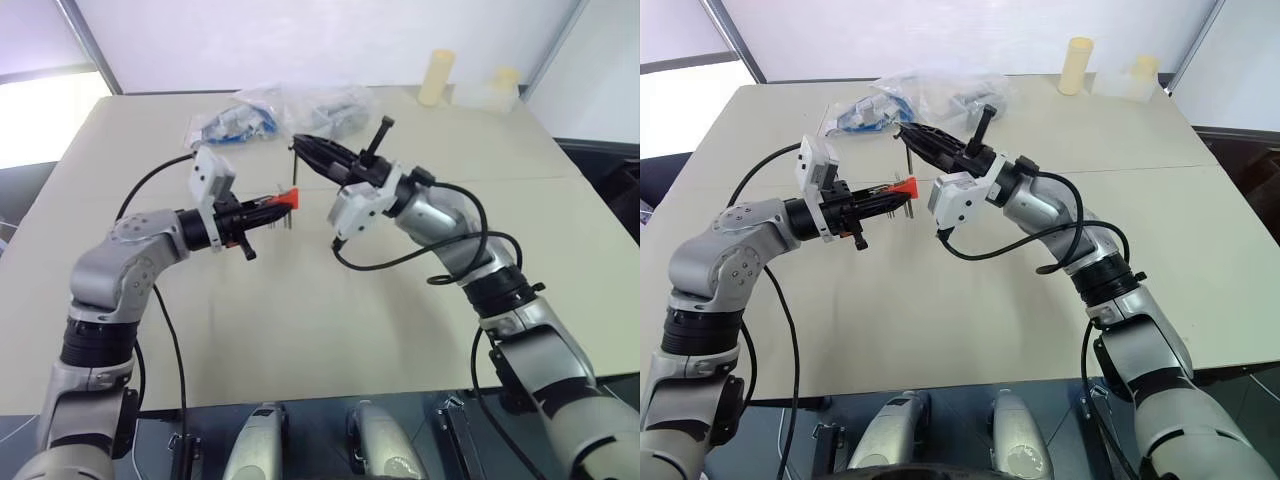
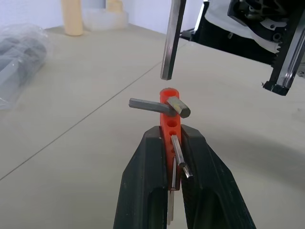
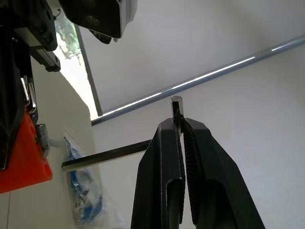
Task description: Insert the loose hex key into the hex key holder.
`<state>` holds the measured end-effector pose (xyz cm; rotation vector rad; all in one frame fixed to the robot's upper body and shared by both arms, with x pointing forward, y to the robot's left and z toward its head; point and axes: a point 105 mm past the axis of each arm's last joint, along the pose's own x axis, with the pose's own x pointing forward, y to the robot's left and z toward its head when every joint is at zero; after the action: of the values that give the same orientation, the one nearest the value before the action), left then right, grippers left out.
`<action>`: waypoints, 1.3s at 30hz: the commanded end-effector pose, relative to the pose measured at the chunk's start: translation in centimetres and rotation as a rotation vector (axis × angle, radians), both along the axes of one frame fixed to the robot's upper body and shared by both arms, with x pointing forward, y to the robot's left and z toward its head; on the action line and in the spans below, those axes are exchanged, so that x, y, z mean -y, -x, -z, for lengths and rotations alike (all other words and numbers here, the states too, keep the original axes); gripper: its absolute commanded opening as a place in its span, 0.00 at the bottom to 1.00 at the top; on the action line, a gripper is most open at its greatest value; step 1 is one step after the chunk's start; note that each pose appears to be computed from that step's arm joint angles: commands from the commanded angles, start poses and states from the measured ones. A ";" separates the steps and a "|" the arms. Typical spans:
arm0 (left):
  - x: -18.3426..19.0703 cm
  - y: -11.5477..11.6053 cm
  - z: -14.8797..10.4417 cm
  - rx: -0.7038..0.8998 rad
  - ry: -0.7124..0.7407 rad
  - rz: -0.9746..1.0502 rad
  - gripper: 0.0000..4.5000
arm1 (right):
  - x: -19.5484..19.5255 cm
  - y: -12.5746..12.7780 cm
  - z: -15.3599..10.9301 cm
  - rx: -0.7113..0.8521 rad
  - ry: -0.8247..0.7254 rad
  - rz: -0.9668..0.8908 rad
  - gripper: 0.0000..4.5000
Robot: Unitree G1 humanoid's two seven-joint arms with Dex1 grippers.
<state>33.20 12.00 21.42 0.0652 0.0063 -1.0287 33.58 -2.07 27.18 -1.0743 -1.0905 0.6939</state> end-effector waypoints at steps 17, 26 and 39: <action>-0.1 0.2 -1.8 0.074 0.017 -0.006 0.00 | -0.3 0.8 -0.9 0.008 -0.025 -0.040 0.02; 0.6 0.4 -1.3 0.081 -0.013 0.024 0.00 | -0.9 -0.1 1.0 -0.115 0.076 -0.046 0.02; 0.6 0.7 -1.1 0.082 -0.015 0.025 0.00 | -0.9 -0.1 1.6 -0.142 0.109 -0.047 0.35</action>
<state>33.03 11.77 21.27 0.0889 -0.0009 -1.0325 34.08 -1.13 24.57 -1.1085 -0.9316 0.8759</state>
